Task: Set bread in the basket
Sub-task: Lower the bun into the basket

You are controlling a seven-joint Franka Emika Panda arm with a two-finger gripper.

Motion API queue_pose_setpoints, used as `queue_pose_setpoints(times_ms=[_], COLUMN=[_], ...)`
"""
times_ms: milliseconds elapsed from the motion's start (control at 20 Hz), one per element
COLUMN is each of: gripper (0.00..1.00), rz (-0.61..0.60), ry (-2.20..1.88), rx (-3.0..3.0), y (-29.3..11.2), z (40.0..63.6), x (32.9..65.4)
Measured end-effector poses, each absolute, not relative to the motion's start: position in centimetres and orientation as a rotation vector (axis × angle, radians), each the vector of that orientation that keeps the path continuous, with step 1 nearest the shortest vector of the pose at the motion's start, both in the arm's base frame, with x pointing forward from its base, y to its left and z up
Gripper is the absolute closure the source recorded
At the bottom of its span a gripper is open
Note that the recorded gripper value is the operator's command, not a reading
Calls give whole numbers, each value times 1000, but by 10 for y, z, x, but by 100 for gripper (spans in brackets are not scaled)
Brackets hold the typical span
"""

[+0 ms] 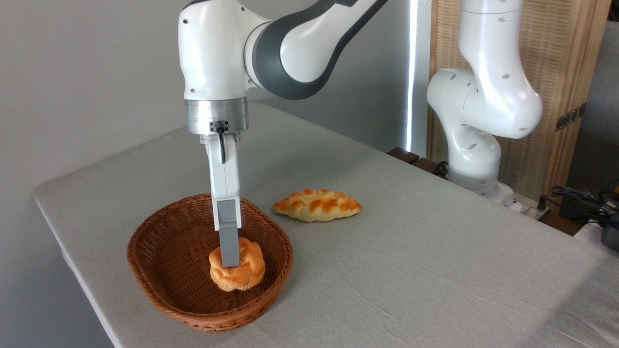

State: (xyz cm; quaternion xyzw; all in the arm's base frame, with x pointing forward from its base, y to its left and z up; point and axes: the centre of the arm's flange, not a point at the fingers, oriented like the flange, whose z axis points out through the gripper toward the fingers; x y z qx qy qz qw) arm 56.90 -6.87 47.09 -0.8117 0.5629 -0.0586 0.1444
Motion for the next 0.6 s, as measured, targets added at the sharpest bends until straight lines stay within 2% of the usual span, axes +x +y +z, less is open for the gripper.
queue_pose_setpoints(times_ms=[300,600], gripper=[0,0], rz=[-164,-165], ry=[1651,1652], rx=[-2332,-2332], y=[-78,-78], z=[453,453], x=[575,576])
